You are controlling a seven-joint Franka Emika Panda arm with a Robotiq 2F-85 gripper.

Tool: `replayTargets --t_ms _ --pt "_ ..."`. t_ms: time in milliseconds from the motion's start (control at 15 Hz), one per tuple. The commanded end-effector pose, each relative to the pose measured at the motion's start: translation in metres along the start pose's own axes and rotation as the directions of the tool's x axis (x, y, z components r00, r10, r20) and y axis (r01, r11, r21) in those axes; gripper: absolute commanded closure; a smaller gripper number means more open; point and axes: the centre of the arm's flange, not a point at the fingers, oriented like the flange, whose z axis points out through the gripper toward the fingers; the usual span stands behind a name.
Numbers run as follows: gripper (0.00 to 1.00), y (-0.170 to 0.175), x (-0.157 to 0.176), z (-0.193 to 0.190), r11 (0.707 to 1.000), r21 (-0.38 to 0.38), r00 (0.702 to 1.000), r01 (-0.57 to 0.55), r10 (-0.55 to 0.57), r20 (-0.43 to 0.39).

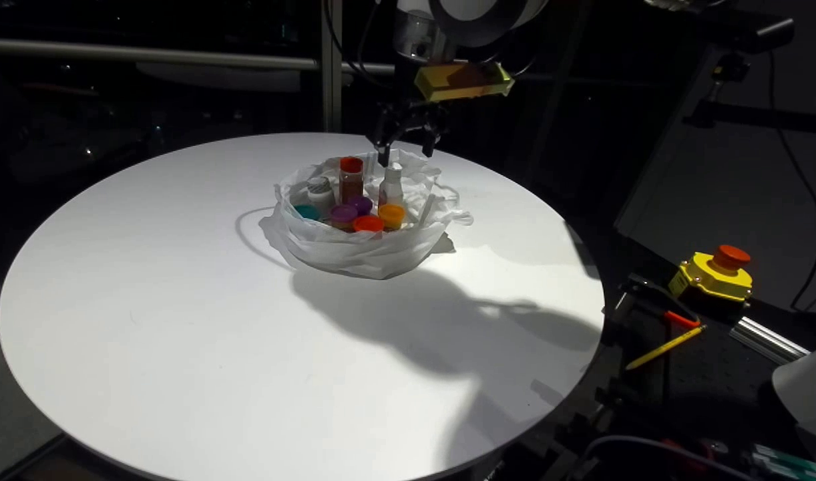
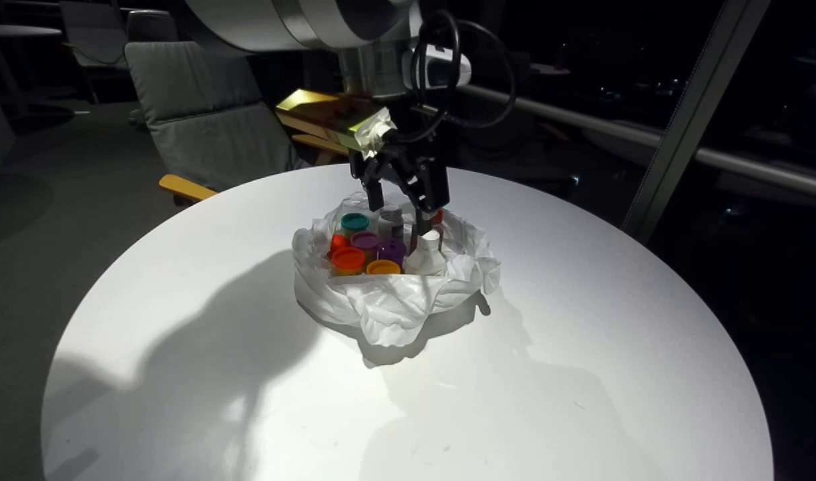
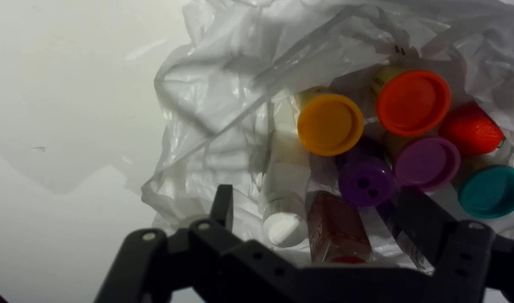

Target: Pick up the bottles and containers from the plastic bag and put them on the table.

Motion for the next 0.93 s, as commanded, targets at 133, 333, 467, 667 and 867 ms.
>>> replayTargets --t_ms 133,333,467,667,867 --pt "0.0 -0.002 0.04 0.024 0.998 -0.049 0.999 -0.041 0.04 -0.021" --pt "0.0 0.007 0.049 0.038 0.997 -0.064 0.999 -0.053 0.052 -0.011" --pt "0.0 0.01 0.055 0.046 0.996 -0.065 0.998 -0.059 0.059 -0.002" --pt "0.34 0.009 0.056 0.053 0.996 -0.056 0.997 -0.063 0.064 0.03" --pt "0.58 0.008 0.051 0.052 0.996 -0.041 0.995 -0.075 0.078 0.062"
